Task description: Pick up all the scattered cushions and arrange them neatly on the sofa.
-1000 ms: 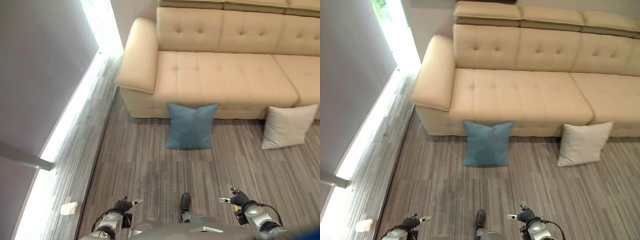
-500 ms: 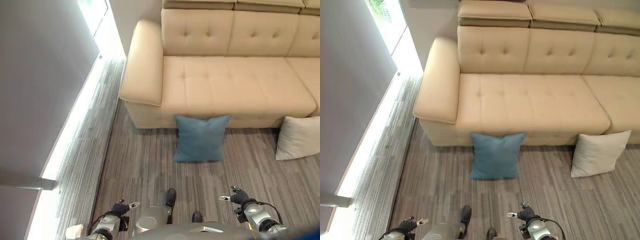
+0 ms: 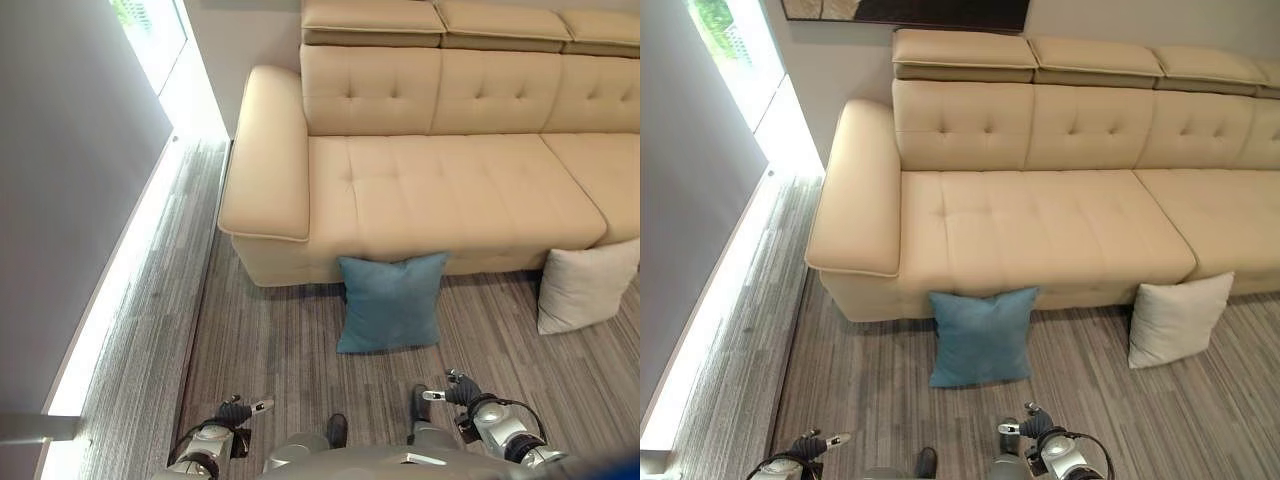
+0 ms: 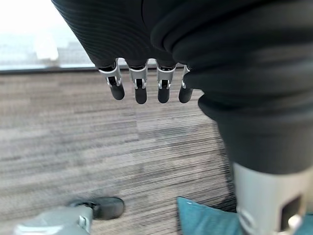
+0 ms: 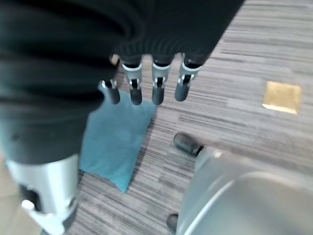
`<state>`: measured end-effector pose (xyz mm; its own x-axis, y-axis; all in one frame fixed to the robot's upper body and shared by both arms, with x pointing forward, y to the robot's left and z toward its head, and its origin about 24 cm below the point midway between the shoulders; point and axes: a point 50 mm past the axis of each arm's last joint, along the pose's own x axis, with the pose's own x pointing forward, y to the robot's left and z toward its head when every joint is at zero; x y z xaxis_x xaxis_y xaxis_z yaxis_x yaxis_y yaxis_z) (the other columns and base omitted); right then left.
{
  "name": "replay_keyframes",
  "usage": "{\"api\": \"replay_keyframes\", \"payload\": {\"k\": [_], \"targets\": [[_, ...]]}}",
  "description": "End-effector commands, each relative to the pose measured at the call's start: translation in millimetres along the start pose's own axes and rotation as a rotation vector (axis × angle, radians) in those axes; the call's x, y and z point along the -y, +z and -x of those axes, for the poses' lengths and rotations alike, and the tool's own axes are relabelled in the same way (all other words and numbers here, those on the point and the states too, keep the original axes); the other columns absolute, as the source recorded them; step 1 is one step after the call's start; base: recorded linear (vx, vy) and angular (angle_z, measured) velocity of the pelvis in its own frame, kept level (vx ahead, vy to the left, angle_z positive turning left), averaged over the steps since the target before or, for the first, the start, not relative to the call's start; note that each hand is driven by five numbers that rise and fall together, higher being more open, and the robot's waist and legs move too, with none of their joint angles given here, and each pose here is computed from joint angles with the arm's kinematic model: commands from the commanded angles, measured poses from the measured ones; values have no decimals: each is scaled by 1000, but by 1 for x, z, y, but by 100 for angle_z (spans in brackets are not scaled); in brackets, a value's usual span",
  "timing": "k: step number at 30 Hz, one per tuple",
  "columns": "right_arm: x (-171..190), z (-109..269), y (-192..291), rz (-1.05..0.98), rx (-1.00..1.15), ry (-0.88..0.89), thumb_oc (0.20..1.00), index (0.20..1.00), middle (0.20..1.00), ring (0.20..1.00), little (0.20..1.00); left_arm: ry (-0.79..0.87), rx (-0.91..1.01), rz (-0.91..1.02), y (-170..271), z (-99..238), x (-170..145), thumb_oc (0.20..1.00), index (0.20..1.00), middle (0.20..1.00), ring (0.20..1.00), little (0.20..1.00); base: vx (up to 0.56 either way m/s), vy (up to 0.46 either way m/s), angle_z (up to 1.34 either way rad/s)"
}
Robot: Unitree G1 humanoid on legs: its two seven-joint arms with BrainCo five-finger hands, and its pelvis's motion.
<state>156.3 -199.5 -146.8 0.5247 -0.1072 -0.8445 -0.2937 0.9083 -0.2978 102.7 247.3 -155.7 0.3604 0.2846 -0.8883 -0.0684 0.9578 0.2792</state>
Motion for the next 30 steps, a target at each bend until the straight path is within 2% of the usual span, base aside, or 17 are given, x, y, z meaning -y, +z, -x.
{"api": "replay_keyframes", "payload": {"k": [1, 6, 12, 20, 30], "targets": [[34, -1, 15, 2, 70, -95, 1000, 1000, 1000, 1000, 1000, -20, 77, -26, 25, -2, 7, 1000, 1000, 1000, 1000, 1000, 157, -315, 17], [48, 2, 0, -60, 29, -154, 1000, 1000, 1000, 1000, 1000, -55, 149, -21, 49, -2, 19, 1000, 1000, 1000, 1000, 1000, 19, -194, 74], [45, 5, -21, -88, -33, -151, 1000, 1000, 1000, 1000, 1000, -67, 125, -38, 40, -1, 24, 1000, 1000, 1000, 1000, 1000, 127, -25, 48], [23, 0, -1, -47, 14, -70, 1000, 1000, 1000, 1000, 1000, -42, 72, -21, 27, -2, 12, 1000, 1000, 1000, 1000, 1000, 144, 207, -34], [23, -2, 13, 2, 56, -56, 1000, 1000, 1000, 1000, 1000, -17, 24, -28, 11, -2, 4, 1000, 1000, 1000, 1000, 1000, 124, -1, -7]]}}
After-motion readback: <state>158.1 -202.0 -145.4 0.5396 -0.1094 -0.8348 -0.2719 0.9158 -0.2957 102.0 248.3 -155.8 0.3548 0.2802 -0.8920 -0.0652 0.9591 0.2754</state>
